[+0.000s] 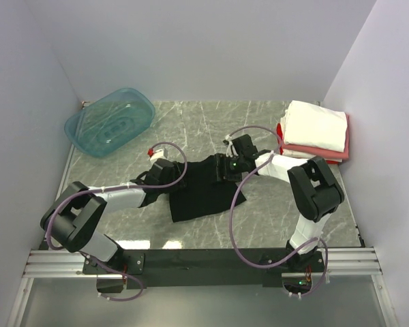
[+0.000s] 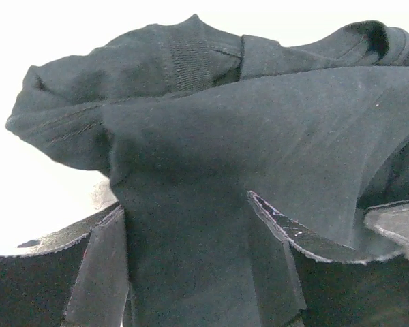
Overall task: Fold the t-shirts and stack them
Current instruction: Neatly place the folded tshirt to the corner
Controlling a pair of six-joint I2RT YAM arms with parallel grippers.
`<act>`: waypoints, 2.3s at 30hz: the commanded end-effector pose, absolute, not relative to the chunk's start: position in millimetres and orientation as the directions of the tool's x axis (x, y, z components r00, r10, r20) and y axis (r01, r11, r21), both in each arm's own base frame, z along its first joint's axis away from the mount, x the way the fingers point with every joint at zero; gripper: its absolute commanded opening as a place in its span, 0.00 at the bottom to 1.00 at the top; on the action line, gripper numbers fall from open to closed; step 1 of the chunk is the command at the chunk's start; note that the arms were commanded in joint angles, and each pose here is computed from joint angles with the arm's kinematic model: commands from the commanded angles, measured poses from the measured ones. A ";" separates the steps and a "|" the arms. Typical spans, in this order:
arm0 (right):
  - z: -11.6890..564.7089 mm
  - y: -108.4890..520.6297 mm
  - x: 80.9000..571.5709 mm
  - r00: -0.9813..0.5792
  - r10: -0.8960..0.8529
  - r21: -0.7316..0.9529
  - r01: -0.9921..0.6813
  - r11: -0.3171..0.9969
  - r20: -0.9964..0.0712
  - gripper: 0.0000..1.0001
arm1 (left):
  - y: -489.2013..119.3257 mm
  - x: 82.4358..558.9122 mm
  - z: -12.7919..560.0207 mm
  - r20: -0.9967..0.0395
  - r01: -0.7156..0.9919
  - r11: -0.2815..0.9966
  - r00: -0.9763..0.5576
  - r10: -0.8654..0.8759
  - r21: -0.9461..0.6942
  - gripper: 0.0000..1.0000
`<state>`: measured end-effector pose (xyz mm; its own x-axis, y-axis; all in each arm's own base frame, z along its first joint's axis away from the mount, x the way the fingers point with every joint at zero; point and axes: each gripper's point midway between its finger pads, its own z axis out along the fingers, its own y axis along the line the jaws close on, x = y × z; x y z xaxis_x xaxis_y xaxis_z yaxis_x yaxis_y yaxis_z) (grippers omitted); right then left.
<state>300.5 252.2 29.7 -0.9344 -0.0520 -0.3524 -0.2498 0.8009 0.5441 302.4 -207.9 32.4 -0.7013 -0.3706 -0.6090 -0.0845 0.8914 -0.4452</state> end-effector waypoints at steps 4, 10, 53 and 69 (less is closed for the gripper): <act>-11.5 258.8 267.0 -0.970 -0.103 0.488 -0.201 0.850 -0.220 0.71 | -210.3 277.9 4.8 -0.536 -0.091 0.902 -0.777 -0.329 -0.422 0.65; -14.5 272.9 263.0 -0.970 -0.116 0.488 -0.209 0.847 -0.214 0.57 | -212.9 277.1 4.2 -0.533 -0.088 0.899 -0.779 -0.330 -0.428 0.64; 277.4 -3.0 505.1 -0.687 -0.045 -0.140 0.083 0.987 -0.726 0.00 | -149.1 254.7 47.1 -0.596 -0.093 0.914 -0.731 -0.332 -0.395 0.77; 333.2 -112.2 510.2 -0.508 0.145 -0.033 0.326 0.945 -0.849 0.00 | -144.5 250.0 39.9 -0.581 -0.112 0.916 -0.742 -0.336 -0.386 0.77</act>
<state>499.6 -103.7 267.5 -0.6863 0.1311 -0.7154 0.2801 0.9554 -0.0936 250.0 -144.2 40.2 -0.7392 -0.3457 -0.5780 -0.1275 0.9145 -0.3839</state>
